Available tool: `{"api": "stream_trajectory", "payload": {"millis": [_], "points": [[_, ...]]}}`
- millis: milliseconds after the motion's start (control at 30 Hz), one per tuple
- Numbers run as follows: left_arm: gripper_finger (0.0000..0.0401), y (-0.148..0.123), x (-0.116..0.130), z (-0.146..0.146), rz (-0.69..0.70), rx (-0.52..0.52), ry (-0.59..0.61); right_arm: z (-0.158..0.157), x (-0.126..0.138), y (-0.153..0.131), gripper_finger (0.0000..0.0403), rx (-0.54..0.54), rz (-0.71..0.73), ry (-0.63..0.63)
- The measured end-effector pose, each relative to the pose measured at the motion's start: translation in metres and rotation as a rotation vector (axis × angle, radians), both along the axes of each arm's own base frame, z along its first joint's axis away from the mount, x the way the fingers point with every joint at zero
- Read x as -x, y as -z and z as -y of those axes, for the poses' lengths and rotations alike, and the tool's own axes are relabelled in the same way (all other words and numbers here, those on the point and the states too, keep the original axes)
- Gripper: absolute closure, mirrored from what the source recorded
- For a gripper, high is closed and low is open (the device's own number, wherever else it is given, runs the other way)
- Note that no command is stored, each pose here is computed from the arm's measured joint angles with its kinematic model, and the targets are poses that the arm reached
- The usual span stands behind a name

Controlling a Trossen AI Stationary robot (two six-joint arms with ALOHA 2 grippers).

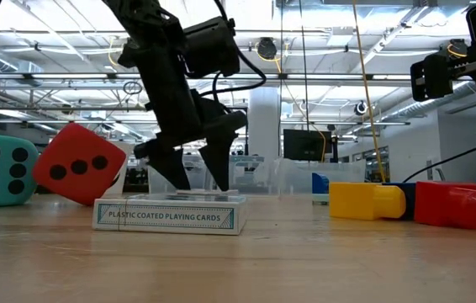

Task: Pick & Place Toys
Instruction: Put the brown deck of cards into the left transparent bin

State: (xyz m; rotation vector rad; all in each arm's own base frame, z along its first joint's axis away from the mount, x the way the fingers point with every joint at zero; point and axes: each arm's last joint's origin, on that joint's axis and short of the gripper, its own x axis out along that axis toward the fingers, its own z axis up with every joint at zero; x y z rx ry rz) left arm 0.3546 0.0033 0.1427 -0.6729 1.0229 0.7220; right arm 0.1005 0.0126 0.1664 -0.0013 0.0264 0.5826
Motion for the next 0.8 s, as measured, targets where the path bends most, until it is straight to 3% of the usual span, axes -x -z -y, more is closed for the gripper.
{"api": "stream_trajectory", "payload": {"millis": [367, 633, 800], "points": [[0.0048, -0.003, -0.0028, 0.0004, 0.047, 0.025, -0.014, 0.0, 0.0, 0.0001, 0.0089, 0.0, 0.0, 0.0], [0.0047, -0.0018, -0.0044, -0.0039, 0.065, 0.134, -0.038, 0.0, 0.0, 0.0001, 0.0089, 0.0, 0.0, 0.0], [0.0047, -0.0073, -0.008, -0.0041, 0.082, 0.2, 0.009, 0.0, 0.0, 0.0001, 0.0088, 0.0, 0.0, 0.0]]}}
